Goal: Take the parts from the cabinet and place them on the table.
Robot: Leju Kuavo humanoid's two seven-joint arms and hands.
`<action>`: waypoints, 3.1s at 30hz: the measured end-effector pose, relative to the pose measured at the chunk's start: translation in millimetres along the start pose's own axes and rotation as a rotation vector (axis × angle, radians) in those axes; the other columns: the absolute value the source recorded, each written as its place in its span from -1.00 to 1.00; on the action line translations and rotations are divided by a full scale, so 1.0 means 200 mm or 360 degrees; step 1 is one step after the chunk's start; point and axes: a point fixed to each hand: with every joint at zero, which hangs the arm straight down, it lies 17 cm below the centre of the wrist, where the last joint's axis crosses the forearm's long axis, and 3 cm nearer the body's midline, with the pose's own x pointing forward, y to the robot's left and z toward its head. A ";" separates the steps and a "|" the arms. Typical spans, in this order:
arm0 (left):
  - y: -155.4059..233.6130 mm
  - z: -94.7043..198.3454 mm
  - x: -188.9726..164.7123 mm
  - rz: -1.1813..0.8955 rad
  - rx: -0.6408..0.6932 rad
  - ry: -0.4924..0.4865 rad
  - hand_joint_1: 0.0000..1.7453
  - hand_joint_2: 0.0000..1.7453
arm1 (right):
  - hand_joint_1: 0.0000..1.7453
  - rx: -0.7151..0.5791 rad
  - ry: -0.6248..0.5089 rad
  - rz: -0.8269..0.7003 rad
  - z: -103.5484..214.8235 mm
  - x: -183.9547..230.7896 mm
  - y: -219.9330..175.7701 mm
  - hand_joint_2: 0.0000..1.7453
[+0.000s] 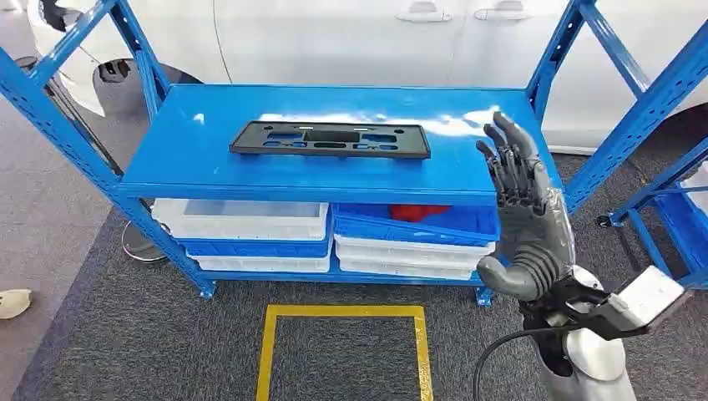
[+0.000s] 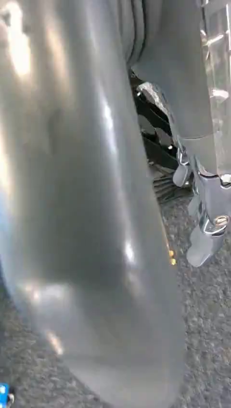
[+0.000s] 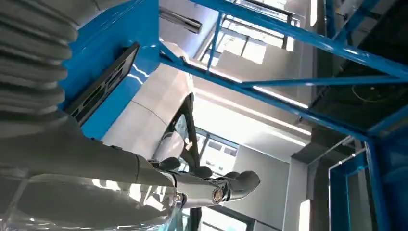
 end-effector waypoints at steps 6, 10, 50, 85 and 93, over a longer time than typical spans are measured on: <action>-0.02 0.01 -0.02 0.0005 -0.0011 0.0014 -1.00 -1.00 | -1.00 0.0055 0.0018 0.0022 0.02 -0.02 0.03 -1.00; -0.02 0.01 -0.03 0.0006 -0.0015 0.0014 -1.00 -1.00 | -1.00 0.0083 0.0023 0.0031 0.02 -0.03 0.03 -1.00; -0.07 0.03 -0.09 0.0014 -0.0046 0.0043 -1.00 -1.00 | -1.00 0.0234 0.0293 0.0878 0.23 -0.47 0.20 1.00; -0.06 0.04 -0.11 -0.0005 -0.0048 0.0056 -1.00 -1.00 | -1.00 0.0749 -0.0040 0.1246 0.35 -0.59 1.23 1.00; -0.07 0.04 -0.11 -0.0005 -0.0066 0.0056 -1.00 -1.00 | -1.00 0.0791 -0.0045 0.1191 0.28 -0.59 1.37 1.00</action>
